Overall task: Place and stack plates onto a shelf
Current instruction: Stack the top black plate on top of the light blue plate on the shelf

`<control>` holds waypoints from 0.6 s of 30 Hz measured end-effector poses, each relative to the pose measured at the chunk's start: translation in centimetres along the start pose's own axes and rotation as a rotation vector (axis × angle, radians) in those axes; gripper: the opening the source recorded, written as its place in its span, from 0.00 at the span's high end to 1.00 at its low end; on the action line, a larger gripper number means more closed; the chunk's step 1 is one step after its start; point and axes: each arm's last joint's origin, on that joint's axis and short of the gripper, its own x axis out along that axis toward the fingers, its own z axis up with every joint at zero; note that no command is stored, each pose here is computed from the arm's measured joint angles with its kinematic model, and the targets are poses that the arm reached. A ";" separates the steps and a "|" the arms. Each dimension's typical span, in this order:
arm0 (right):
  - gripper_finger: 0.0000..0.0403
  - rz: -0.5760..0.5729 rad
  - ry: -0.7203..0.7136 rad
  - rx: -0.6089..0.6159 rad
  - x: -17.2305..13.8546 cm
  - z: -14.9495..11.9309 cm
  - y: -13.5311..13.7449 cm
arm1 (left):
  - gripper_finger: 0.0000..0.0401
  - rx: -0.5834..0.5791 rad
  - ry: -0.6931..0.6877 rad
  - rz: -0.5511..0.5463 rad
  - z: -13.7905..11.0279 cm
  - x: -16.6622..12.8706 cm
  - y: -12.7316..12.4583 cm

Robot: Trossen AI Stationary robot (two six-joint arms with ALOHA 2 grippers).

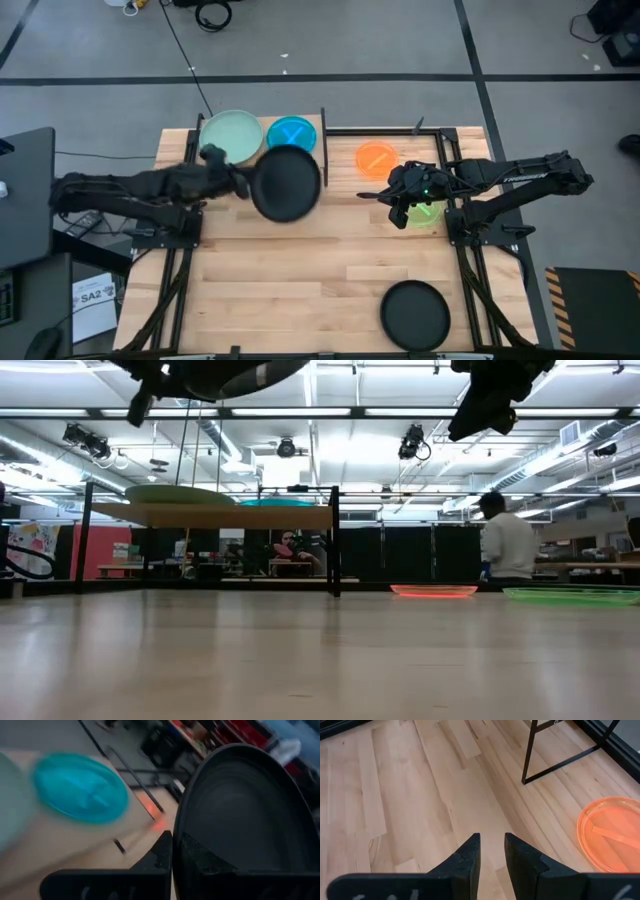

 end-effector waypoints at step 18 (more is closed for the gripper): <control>0.77 0.000 -0.001 0.000 0.0 0.0 0.0 | 0.96 -0.051 -0.287 0.454 4.2 -3.3 6.5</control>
